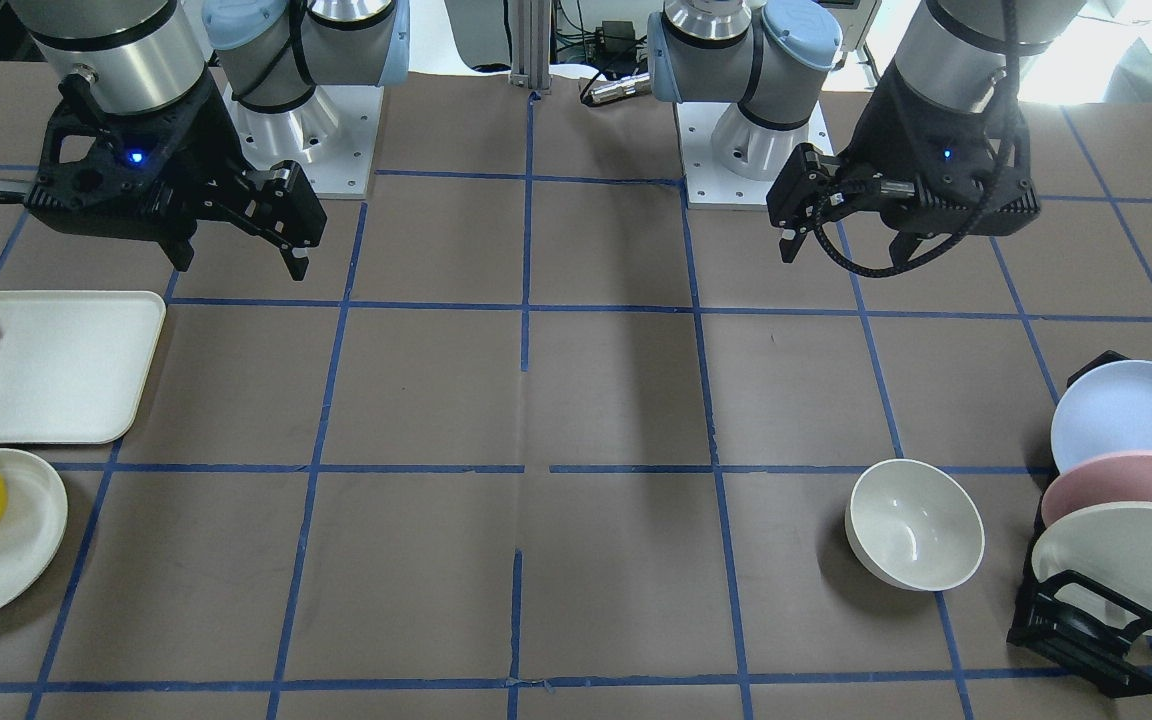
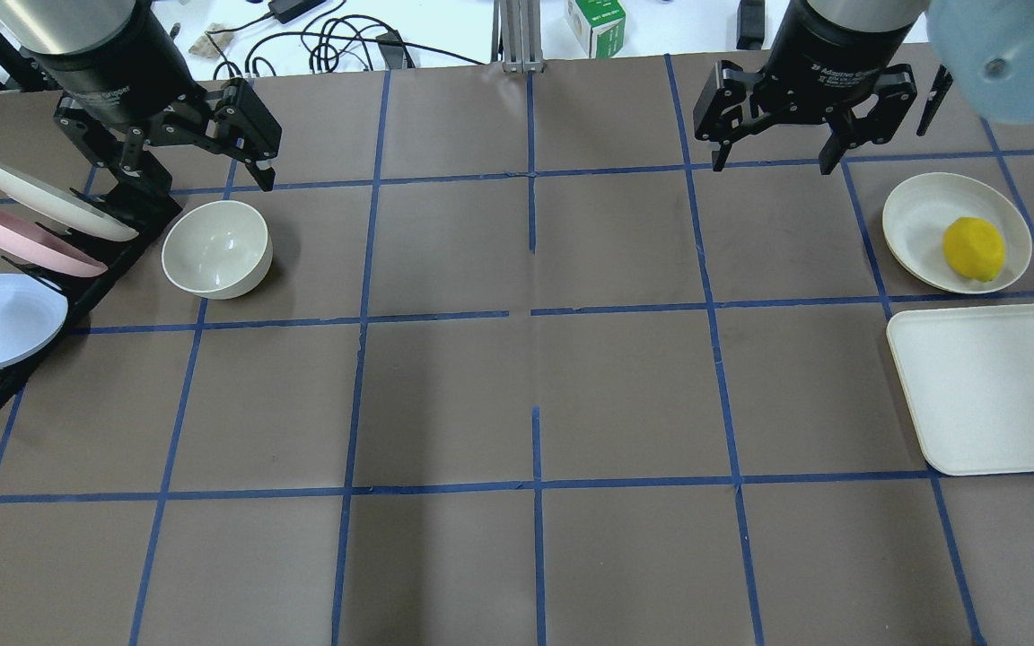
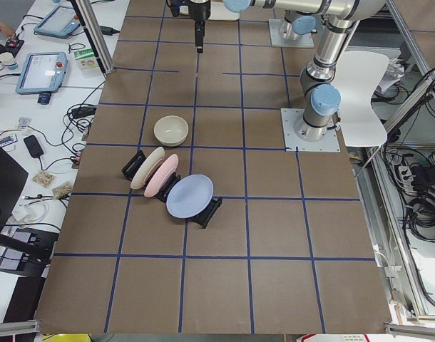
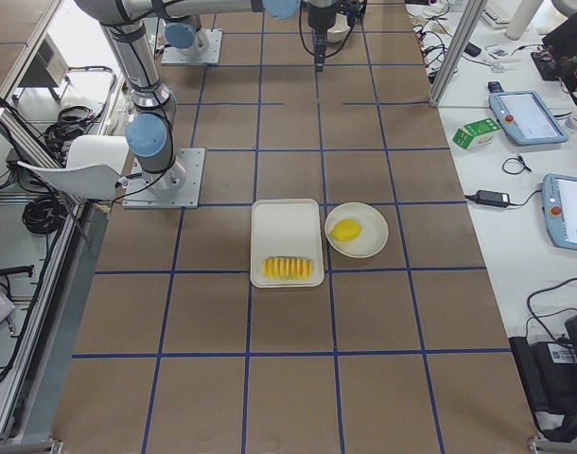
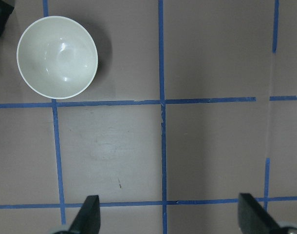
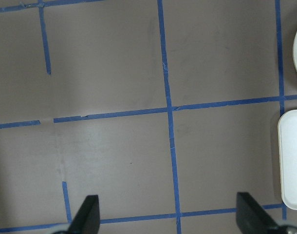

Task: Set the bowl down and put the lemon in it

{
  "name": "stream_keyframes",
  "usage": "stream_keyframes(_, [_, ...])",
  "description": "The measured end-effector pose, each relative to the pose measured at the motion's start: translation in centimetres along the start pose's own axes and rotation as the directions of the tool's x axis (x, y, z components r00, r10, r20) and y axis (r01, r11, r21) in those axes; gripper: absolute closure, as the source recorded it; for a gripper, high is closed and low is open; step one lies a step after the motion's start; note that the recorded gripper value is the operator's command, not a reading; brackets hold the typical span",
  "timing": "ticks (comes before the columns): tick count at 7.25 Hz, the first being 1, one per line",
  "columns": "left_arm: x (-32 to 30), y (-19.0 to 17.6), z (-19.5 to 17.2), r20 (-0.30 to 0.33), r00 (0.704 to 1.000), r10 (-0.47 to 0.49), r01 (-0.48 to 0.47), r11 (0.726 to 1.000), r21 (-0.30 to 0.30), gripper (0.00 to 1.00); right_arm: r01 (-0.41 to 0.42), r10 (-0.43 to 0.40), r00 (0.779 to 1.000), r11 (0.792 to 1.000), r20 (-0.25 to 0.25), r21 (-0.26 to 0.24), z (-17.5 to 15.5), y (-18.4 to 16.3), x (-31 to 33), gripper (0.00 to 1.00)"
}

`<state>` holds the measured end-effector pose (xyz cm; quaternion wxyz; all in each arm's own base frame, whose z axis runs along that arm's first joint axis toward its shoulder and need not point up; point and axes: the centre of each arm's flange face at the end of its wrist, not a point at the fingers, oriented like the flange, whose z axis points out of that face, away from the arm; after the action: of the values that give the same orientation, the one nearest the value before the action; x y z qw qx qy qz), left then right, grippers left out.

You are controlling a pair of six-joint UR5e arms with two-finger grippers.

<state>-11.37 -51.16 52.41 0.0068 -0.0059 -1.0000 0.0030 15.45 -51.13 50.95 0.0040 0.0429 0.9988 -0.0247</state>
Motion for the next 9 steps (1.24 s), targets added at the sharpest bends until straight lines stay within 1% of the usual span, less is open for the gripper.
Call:
stream_keyframes(3, [-0.5, -0.5, 0.3, -0.001, 1.000, 0.005, -0.005, 1.000, -0.001, 0.00, 0.005, -0.005, 1.000, 1.000, -0.003, 0.004, -0.1, 0.0, 0.1, 0.00])
stream_keyframes(4, [-2.1, -1.7, 1.4, -0.001, 0.999, 0.032, -0.032, 0.999, 0.001, 0.00, 0.024, -0.024, 1.000, 1.000, -0.010, 0.007, -0.1, -0.3, 0.5, 0.00])
stream_keyframes(5, [-4.9, -3.7, 3.5, -0.002, 0.999, 0.051, -0.051, 0.999, -0.004, 0.00, 0.047, -0.047, 0.999, 0.999, -0.026, 0.004, 0.2, -1.2, 2.4, 0.00])
stream_keyframes(6, [-8.9, -6.4, 6.7, -0.007, 0.998, 0.057, -0.057, 0.998, -0.015, 0.00, 0.059, -0.059, 0.998, 0.998, -0.037, -0.009, 1.0, -2.9, 6.5, 0.00])
stream_keyframes(7, [-13.4, -8.7, 10.3, -0.015, 0.997, 0.079, -0.079, 0.996, -0.028, 0.00, 0.077, -0.078, 0.996, 0.997, -0.039, -0.018, 2.2, -5.0, 12.7, 0.00])
stream_keyframes(8, [-17.4, -10.3, 13.7, -0.025, 0.994, 0.108, -0.109, 0.993, -0.044, 0.00, 0.103, -0.104, 0.994, 0.994, -0.037, -0.027, 3.9, -6.6, 18.5, 0.00])
stream_keyframes(9, [-20.1, -11.7, 17.0, -0.028, 0.990, 0.138, -0.139, 0.989, -0.045, 0.00, 0.121, -0.123, 0.992, 0.991, -0.030, -0.049, 6.4, -7.9, 23.8, 0.00])
